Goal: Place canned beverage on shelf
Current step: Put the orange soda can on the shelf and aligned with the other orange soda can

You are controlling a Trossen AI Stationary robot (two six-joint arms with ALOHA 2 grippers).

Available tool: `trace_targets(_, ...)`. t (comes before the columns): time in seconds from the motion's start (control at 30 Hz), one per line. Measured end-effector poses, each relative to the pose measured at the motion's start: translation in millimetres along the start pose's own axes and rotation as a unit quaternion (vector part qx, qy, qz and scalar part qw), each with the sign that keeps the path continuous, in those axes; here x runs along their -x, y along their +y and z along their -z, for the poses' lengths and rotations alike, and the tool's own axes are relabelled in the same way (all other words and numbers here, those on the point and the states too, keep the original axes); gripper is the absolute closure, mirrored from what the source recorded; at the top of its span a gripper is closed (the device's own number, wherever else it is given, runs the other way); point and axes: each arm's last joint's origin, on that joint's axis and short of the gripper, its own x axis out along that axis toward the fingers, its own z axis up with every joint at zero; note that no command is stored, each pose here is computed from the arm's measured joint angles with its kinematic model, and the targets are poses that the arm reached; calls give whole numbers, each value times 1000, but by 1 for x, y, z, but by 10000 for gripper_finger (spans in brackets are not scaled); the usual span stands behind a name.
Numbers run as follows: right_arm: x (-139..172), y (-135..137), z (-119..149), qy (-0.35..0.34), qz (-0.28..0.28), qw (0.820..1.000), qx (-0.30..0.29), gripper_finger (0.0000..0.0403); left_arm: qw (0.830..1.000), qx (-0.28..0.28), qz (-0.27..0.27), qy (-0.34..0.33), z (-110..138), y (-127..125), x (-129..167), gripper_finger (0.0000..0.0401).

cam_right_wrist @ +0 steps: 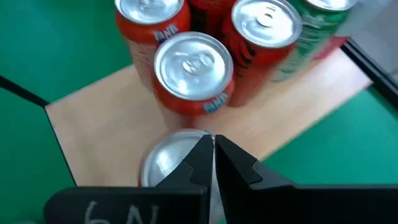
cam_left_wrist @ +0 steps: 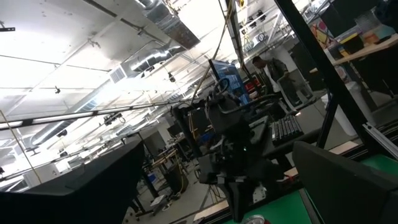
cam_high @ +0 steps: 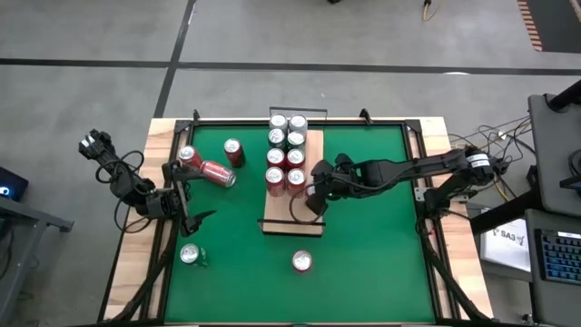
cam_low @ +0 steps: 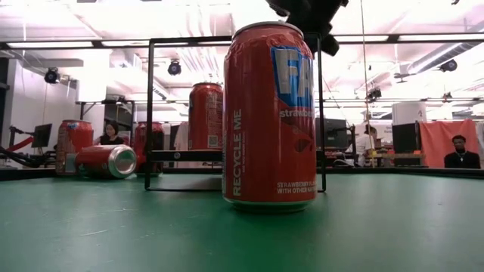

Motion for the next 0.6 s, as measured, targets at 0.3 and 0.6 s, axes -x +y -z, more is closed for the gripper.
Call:
trace_targets(0.3,12,4,9,40,10,999,-5,394,1000,-2,0,0,0,0,0,7)
trace_targets(0.6,11,19,19,46,4,999,-29,394,1000,-2,0,0,0,0,0,7)
